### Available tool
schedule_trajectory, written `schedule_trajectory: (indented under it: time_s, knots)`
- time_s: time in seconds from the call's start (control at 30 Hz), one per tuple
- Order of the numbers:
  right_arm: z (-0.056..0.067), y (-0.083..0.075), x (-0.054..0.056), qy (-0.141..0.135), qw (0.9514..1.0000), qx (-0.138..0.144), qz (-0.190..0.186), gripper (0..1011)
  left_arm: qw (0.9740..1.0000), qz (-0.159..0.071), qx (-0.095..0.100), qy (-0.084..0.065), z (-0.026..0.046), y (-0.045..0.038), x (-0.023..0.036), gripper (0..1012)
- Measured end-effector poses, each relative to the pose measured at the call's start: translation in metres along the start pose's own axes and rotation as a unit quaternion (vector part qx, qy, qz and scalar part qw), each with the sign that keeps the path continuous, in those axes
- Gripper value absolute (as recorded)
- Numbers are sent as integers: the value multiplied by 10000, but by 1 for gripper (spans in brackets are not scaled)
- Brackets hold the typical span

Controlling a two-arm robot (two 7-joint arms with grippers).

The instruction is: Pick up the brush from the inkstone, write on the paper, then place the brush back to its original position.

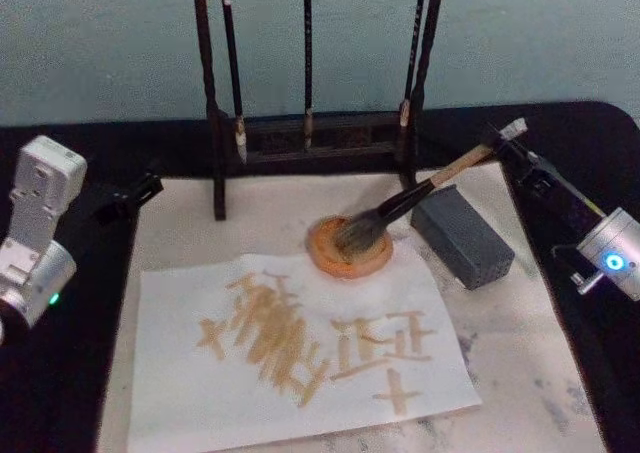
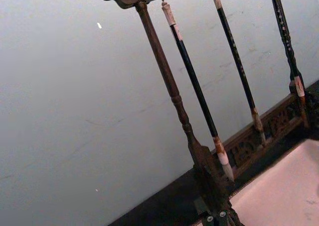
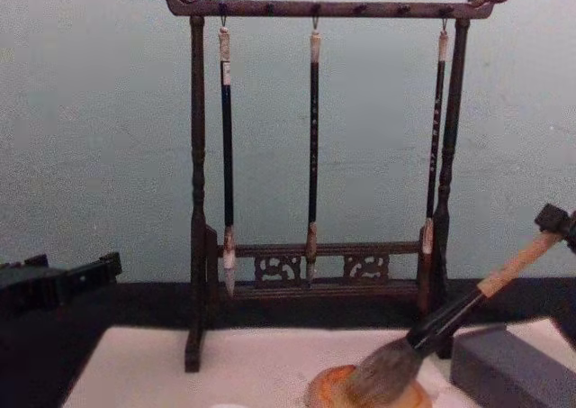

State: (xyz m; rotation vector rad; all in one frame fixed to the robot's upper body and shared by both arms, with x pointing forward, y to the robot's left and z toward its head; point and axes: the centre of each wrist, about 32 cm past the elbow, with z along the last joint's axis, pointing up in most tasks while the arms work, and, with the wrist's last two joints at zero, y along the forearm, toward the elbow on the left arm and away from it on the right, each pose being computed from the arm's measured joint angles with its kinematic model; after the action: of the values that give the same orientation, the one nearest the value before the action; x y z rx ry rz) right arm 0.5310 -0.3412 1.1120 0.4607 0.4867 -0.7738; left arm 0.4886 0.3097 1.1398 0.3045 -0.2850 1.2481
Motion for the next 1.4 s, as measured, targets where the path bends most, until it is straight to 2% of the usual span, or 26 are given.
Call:
schedule_trajectory:
  time_s: [0.27, 0.93, 1.4]
  knots:
    - [-28, -33, 82, 65, 9999, -21, -152, 165, 10000, 0, 0, 0, 0, 0, 0, 1002]
    - [-86, -107, 201, 187, 9990, -103, -391, 165, 10000, -1, 0, 0, 0, 0, 0, 1002]
    - [-86, -114, 209, 187, 9987, -138, -444, 165, 10000, 0, 0, 0, 0, 0, 0, 1002]
